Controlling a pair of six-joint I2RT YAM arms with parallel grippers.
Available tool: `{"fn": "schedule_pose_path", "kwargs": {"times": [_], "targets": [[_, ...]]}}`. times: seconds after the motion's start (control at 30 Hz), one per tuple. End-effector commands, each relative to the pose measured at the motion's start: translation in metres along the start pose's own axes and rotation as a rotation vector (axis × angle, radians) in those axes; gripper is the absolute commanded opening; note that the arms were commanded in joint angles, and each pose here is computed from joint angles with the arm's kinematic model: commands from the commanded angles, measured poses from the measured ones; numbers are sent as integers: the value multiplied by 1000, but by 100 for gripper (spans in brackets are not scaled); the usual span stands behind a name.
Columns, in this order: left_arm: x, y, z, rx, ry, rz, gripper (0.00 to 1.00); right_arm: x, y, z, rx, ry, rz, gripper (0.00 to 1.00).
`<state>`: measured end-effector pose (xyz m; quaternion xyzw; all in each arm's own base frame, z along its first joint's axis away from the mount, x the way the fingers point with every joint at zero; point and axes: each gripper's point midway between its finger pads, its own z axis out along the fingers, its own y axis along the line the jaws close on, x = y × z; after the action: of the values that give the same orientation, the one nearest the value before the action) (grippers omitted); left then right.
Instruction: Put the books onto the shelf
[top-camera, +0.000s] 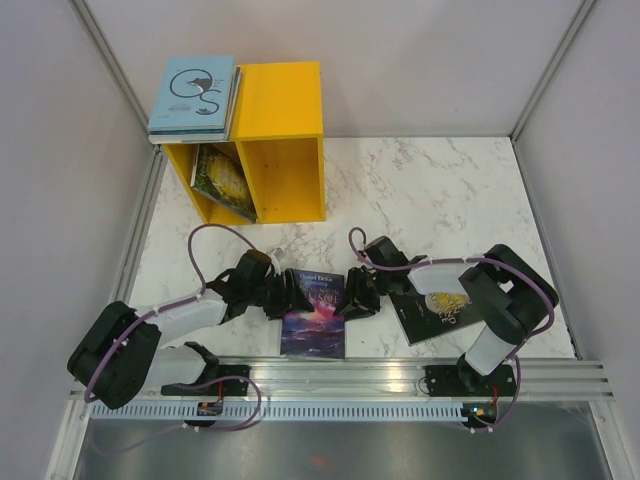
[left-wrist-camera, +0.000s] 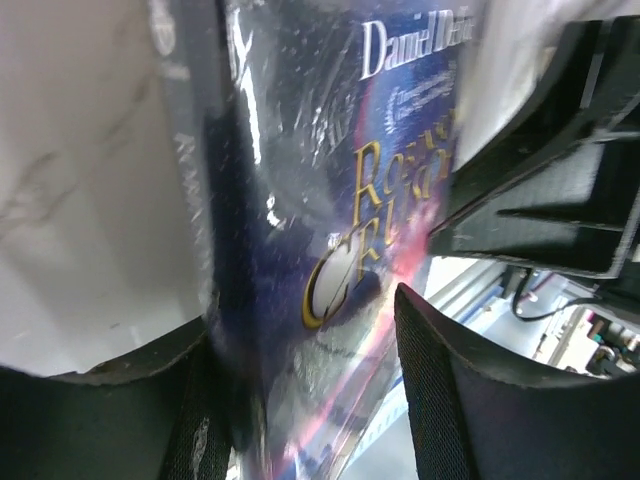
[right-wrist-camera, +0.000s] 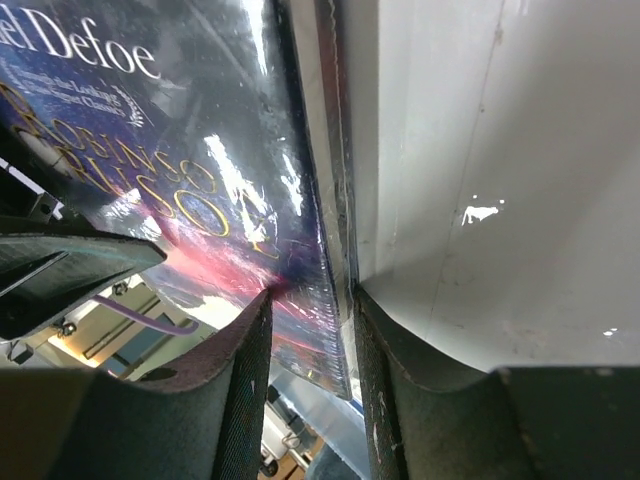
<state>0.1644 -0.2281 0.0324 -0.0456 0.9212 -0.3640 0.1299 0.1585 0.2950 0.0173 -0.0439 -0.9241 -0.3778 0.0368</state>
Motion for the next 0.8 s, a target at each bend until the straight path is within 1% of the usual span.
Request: {"fn": "schedule_pose_path", "kwargs": {"times": [0.0,0.03,0.07,0.13,0.17,0.23,0.27,0.3,0.33,0.37,0.43,0.47,0.5,0.53,0.57,0.63,0.67,0.73,0.77], "targets": [[-15,-84,-10,326,-22,49,61,11,-45,13,156,-10,34,42],[-13,-85,-9,328,-8,50,61,12,-45,12,156,-10,34,42],[-14,-88,-10,334,-7,52,59,12,-45,12,156,-11,34,42],[-14,-92,-10,344,-11,61,51,12,-45,11,155,-13,37,42],[-15,-94,-12,354,-18,66,40,12,-45,11,155,-12,35,42],[-17,-100,-16,376,-34,68,30,12,-44,10,153,-17,36,42],[-19,-104,-20,391,-45,73,12,13,-45,10,153,-15,37,42],[-21,-107,-23,400,-54,76,3,13,-45,9,151,-17,36,42],[-20,-106,-23,387,-50,67,2,13,-42,8,144,-21,31,42],[-28,-113,-29,385,-89,91,2,14,-41,7,143,-21,31,42],[-36,-109,-33,320,-128,106,2,12,-35,1,135,-35,20,41],[-46,-98,-36,214,-166,90,2,10,-33,-2,140,-49,7,41],[-52,-94,-41,175,-205,131,2,5,-26,-6,133,-65,-10,42],[-61,-98,-54,163,-266,153,2,4,-22,-14,140,-74,-17,43],[-75,-92,-63,93,-341,151,2,1,-18,-19,145,-94,-30,43],[-93,-97,-86,74,-465,191,2,-6,-4,-33,138,-122,-57,46],[-110,-97,-101,38,-570,187,2,-9,1,-38,133,-134,-66,46],[-128,-99,-123,14,-692,183,2,-15,17,-50,111,-162,-82,47],[-143,-102,-145,3,-806,165,2,-16,20,-53,106,-170,-85,47]]}}
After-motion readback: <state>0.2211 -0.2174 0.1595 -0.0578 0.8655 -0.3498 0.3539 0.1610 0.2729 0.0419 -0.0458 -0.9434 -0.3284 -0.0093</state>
